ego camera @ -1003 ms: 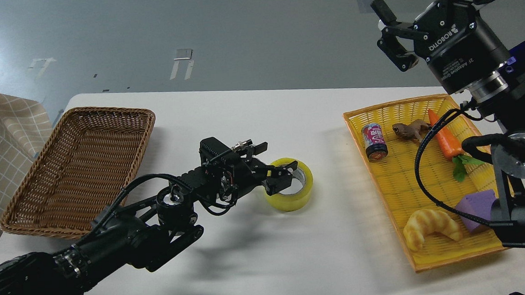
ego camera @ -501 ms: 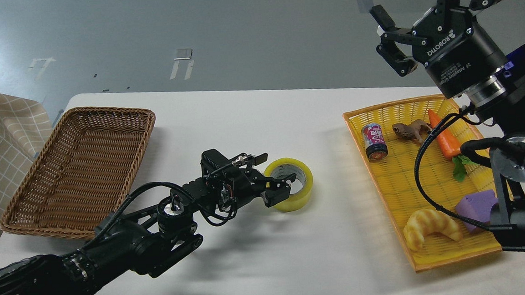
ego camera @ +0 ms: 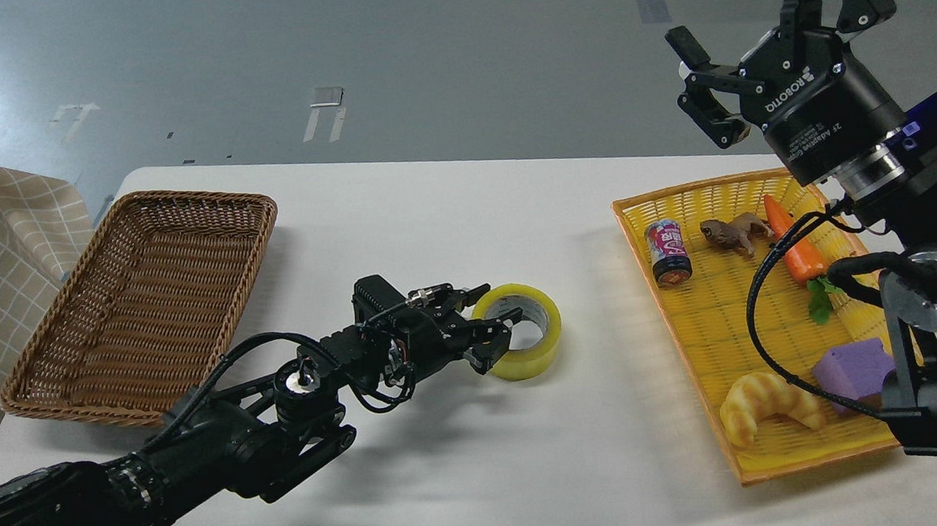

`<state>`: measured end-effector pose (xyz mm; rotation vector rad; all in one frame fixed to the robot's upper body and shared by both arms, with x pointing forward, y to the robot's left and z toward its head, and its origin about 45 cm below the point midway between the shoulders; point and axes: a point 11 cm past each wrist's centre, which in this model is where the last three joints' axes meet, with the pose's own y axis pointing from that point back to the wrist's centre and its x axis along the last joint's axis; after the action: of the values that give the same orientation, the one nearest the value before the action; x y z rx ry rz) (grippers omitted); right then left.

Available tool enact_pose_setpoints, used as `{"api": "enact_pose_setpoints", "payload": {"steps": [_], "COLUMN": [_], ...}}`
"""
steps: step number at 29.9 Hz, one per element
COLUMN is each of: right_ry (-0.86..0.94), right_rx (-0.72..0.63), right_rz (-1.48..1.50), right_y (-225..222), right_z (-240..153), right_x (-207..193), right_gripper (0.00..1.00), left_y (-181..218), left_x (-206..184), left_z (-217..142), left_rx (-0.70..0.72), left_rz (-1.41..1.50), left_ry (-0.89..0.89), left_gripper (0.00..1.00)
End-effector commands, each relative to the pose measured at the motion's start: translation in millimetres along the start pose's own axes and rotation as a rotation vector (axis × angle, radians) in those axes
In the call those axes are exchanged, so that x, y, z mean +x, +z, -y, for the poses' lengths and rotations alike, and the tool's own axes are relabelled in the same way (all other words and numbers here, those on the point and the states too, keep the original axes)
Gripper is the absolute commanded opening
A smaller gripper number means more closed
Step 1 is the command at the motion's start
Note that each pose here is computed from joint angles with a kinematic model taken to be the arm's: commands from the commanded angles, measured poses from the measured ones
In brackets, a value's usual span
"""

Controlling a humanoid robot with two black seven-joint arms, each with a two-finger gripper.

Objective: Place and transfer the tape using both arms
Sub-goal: 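Close the left gripper on the tape roll's rim, then lift the tape roll with the left gripper and carry it over the basket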

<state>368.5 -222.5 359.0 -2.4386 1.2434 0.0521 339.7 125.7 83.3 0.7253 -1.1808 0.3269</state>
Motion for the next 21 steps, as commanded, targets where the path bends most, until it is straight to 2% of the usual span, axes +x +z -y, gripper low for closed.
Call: {"api": "enact_pose_setpoints", "payload": {"steps": [1, 3, 5, 11, 15, 21], "right_ry": [0.002, 0.007, 0.011, 0.022, 0.035, 0.035], "right_rx": [-0.006, -0.01, -0.013, -0.023, -0.026, -0.028], "right_rz": [-0.002, 0.002, 0.004, 0.014, 0.017, 0.018], "right_y": [1, 3, 5, 10, 11, 11], "right_z": [-1, -3, -4, -8, -9, -9], "right_x": [1, 1, 2, 3, 5, 5], "right_gripper": [1.0, 1.0, 1.0, 1.0, 1.0, 1.0], "left_y": [0, 0, -1, -5, -7, -2], "left_x": [-2, -2, -2, 0, 1, 3], "left_z": [-2, -3, -3, -5, -6, -5], "left_rx": [-0.016, -0.015, -0.013, -0.006, -0.004, -0.019], "left_rz": [0.019, 0.02, 0.02, 0.028, 0.031, 0.032], "left_ry": [-0.004, -0.004, -0.004, -0.005, -0.005, 0.015], "left_gripper": [0.29, 0.2, 0.17, 0.17, 0.11, 0.11]}}
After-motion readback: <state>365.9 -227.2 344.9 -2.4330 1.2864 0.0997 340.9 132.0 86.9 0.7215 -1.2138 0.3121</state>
